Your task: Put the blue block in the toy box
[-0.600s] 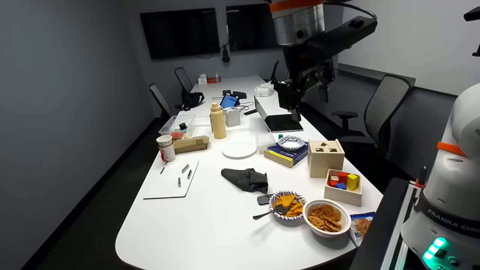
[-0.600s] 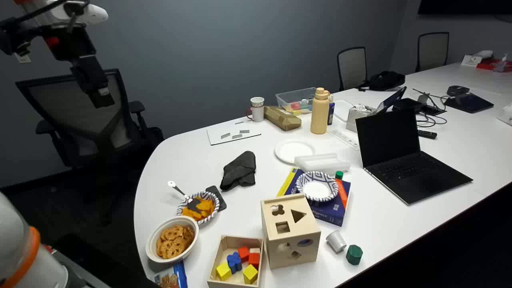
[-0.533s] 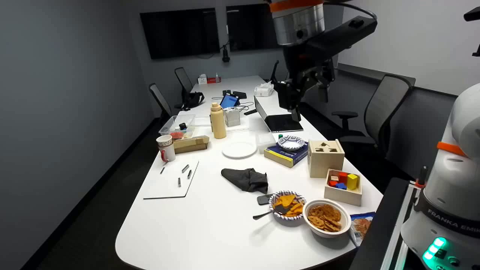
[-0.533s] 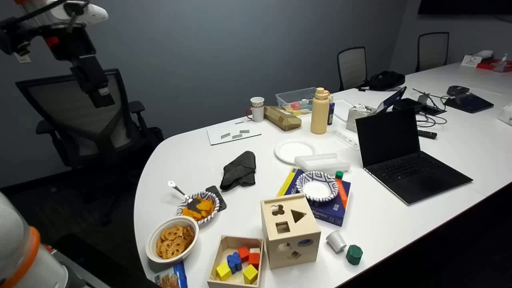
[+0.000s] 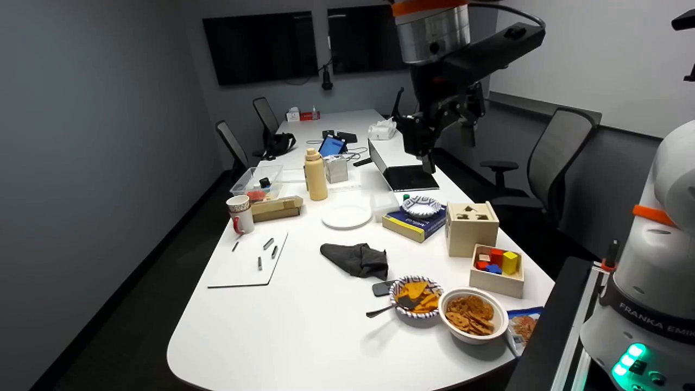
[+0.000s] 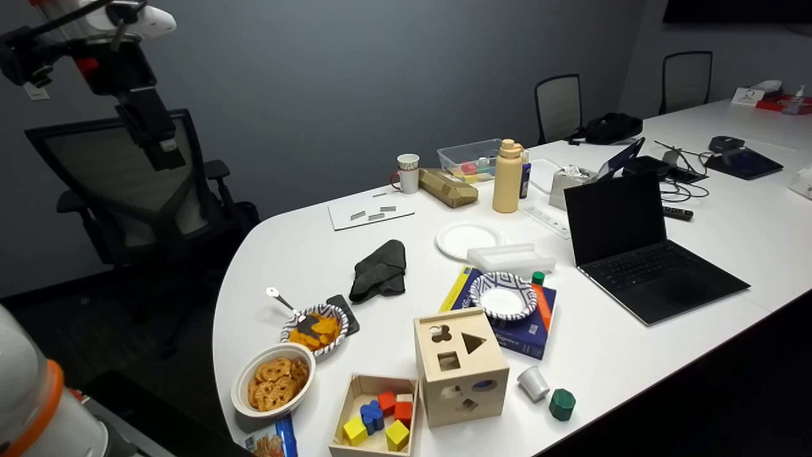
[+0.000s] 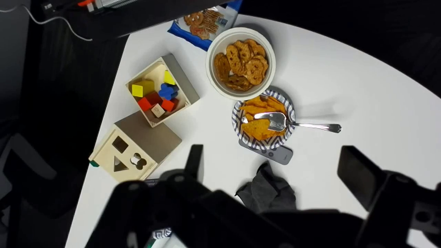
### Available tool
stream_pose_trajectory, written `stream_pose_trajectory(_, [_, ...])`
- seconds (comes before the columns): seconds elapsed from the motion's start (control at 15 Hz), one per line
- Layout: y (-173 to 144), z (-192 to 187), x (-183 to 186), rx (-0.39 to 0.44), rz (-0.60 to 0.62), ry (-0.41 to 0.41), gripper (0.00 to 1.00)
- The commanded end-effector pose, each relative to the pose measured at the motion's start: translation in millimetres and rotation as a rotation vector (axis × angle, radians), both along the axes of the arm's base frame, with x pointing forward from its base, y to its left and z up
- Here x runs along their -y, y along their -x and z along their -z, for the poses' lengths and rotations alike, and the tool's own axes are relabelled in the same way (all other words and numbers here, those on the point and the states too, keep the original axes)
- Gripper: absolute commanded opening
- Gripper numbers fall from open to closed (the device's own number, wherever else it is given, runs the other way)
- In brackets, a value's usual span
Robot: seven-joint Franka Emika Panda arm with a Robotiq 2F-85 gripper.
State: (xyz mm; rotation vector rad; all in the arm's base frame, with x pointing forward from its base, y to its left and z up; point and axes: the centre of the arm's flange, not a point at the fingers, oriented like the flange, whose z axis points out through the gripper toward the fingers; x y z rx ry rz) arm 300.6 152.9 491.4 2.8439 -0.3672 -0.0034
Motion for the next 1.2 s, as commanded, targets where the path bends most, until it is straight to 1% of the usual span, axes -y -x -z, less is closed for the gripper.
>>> stream_pose_trajectory(0.0, [-15.2,-2.2,51.6,0.034,0.086,-0.053,1.00])
stream_pose_trajectory(0.27, [-29.4,7.0,140.2,0.090,0.240,-0.140,1.00])
stream_pose_trajectory(0.4, [-31.4,23.1,186.3,0.124,0.322,-0.171,1.00])
stream_pose_trajectory(0.47, [-30.9,36.9,211.0,0.137,0.360,-0.183,1.00])
stream_pose_trajectory(0.6, [-25.8,63.1,248.3,0.154,0.424,-0.202,1.00])
stream_pose_trajectory(0.73, [-16.8,98.6,278.6,0.147,0.480,-0.214,1.00])
stream_pose_trajectory(0.87, [-9.1,134.9,299.1,0.126,0.520,-0.226,1.00])
stream_pose_trajectory(1.13, [-12.7,186.8,330.9,0.059,0.552,-0.249,1.00])
